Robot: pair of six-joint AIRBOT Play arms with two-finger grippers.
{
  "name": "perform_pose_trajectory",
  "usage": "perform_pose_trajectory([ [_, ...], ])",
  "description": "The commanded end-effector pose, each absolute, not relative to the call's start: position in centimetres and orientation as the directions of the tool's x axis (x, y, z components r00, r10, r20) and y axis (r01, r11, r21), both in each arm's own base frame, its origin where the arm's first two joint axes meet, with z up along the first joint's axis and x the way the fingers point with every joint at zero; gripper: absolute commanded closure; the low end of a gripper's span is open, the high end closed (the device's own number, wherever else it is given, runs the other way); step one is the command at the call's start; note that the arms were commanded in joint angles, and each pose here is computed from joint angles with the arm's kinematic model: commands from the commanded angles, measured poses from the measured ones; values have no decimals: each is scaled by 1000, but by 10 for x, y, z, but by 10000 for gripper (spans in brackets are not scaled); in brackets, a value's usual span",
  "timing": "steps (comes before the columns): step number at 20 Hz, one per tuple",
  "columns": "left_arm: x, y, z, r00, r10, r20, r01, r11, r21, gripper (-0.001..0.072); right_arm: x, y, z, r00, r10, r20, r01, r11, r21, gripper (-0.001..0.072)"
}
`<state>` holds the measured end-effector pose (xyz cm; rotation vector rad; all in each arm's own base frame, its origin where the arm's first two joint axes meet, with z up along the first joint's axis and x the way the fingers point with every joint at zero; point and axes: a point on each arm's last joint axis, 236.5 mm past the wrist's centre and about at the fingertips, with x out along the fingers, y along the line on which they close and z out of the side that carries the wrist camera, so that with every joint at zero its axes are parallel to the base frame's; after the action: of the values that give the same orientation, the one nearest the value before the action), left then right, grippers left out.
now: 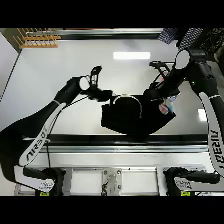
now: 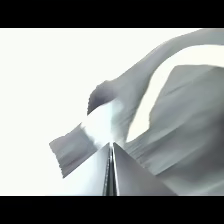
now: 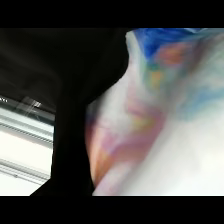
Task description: Fold the clothes and pants, and hang the long-sleeved shirts on hangers.
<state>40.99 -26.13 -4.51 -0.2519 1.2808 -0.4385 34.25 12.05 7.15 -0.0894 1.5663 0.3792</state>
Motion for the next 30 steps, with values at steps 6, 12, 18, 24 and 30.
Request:
perform_pose_trajectory([
  [6,345,-189,-115,127,-356,-926,7,934,-358,698,349,162,72,26,201,-979,-386,906,176,698],
  [12,360,-184,-96,143,-362,-921,22,932,-362,698,356,296,43,66,410,-910,-542,780,312,692],
  [18,402,-75,-12,356,-289,-889,-108,932,-346,698,325,441,18,-34,697,-716,-676,512,530,4],
  [24,368,-27,-2,424,-235,-875,-221,909,-352,698,370,372,46,158,580,-799,-651,670,357,9],
  [30,329,-73,-26,375,-285,-882,-129,926,-354,698,378,205,19,217,378,-900,-444,859,254,9],
])
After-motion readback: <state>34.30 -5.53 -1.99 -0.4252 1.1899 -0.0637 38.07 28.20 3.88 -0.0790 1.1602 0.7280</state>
